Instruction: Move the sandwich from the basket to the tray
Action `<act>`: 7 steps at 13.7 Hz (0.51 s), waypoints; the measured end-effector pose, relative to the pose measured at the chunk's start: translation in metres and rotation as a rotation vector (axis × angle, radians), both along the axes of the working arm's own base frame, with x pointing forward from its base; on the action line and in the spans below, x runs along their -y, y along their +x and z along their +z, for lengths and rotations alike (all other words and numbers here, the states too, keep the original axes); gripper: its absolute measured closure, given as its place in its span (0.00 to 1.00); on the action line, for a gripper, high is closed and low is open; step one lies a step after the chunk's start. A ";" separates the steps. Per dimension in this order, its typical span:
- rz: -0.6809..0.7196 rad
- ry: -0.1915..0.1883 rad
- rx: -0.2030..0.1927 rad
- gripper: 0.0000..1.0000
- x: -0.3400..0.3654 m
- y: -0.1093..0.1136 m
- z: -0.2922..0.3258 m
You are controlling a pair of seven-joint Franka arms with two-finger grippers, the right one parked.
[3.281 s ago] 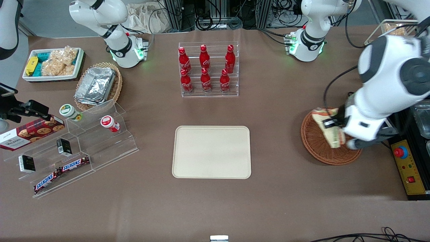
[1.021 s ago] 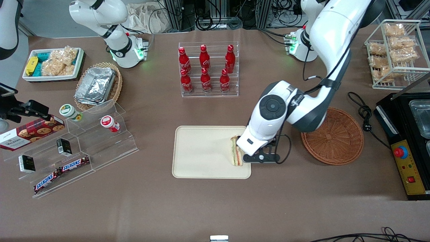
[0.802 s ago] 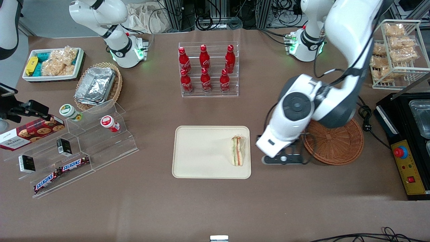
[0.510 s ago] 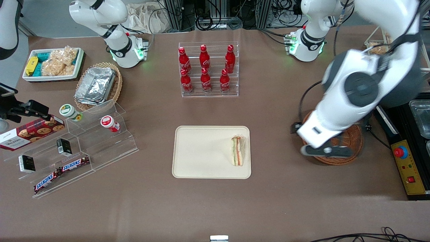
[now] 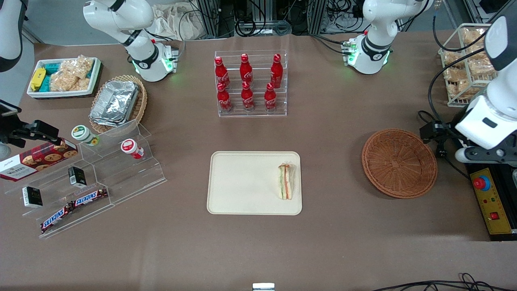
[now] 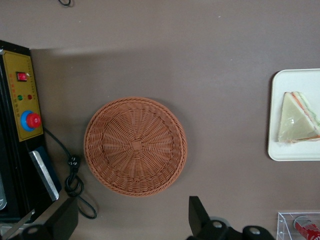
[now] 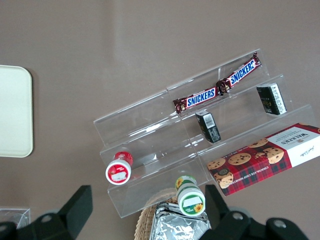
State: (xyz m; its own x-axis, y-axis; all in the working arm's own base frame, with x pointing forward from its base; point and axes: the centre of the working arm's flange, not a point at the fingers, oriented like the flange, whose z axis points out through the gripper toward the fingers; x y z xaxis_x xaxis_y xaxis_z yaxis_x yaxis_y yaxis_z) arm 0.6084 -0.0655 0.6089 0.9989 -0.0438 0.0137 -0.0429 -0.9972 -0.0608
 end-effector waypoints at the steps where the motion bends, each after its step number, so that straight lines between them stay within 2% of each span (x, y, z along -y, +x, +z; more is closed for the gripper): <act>1: 0.003 0.002 -0.006 0.00 -0.001 -0.001 0.000; 7: 0.049 0.028 -0.053 0.00 -0.024 -0.009 0.002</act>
State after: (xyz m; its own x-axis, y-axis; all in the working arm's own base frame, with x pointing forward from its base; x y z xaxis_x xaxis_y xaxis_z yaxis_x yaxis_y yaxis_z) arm 0.5992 -0.0414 0.6113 0.9992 0.0051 -0.0397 0.0016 -0.9962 -0.0872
